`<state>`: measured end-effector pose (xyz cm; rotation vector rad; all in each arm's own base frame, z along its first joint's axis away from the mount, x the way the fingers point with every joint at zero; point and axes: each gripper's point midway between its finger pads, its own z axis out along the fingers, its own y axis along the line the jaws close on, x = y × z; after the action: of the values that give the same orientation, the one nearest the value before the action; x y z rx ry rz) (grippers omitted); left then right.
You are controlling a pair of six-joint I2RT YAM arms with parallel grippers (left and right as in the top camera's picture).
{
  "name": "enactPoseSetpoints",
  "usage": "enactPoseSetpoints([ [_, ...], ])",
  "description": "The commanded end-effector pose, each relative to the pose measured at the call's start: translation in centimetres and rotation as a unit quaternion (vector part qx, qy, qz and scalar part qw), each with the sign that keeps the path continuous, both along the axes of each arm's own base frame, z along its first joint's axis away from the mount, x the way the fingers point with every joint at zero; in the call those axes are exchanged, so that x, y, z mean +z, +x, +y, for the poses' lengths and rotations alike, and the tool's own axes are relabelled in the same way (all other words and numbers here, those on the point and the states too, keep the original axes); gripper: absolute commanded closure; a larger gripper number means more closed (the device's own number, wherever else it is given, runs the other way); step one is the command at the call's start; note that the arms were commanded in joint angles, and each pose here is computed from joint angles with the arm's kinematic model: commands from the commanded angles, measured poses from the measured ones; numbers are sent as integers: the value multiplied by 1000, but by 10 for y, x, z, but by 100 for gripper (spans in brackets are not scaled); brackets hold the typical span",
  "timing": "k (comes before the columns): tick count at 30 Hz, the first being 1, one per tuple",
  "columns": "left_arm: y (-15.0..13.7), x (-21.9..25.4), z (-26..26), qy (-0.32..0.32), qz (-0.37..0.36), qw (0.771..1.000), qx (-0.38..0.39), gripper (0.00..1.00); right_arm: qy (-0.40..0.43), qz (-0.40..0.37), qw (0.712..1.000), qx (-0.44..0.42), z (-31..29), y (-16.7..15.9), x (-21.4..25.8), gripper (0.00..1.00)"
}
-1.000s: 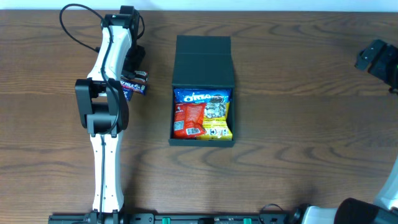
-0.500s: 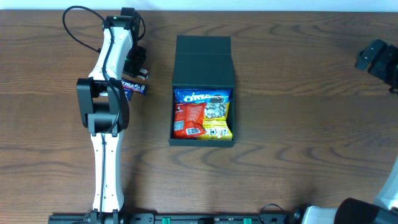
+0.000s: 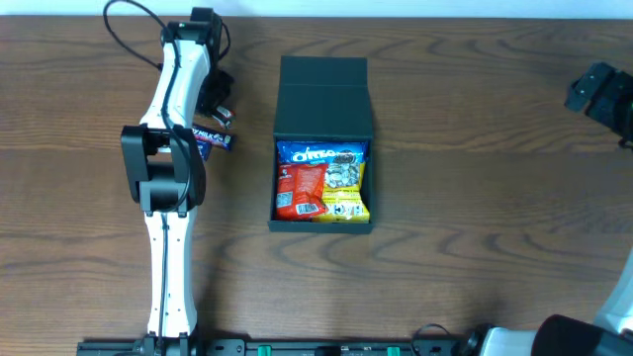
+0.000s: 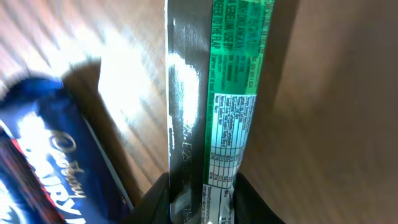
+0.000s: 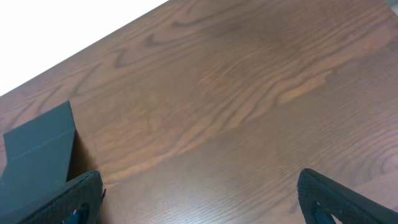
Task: Pack container
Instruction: 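Grasp the green-wrapped candy bar with the left gripper, then carry the green candy bar into the box and release it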
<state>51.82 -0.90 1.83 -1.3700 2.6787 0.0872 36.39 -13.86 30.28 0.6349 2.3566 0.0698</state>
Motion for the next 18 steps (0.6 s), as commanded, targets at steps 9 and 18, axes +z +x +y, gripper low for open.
enactPoseSetpoints([
  [9, 23, 145, -5, 82, -123, 976, -158, 90, -5, -13, 1000, -4, -1, 3, 8, 1],
  [18, -41, 166, -85, 64, -57, 963, -254, 94, -18, -26, 1000, 0, -5, 7, 13, 1],
])
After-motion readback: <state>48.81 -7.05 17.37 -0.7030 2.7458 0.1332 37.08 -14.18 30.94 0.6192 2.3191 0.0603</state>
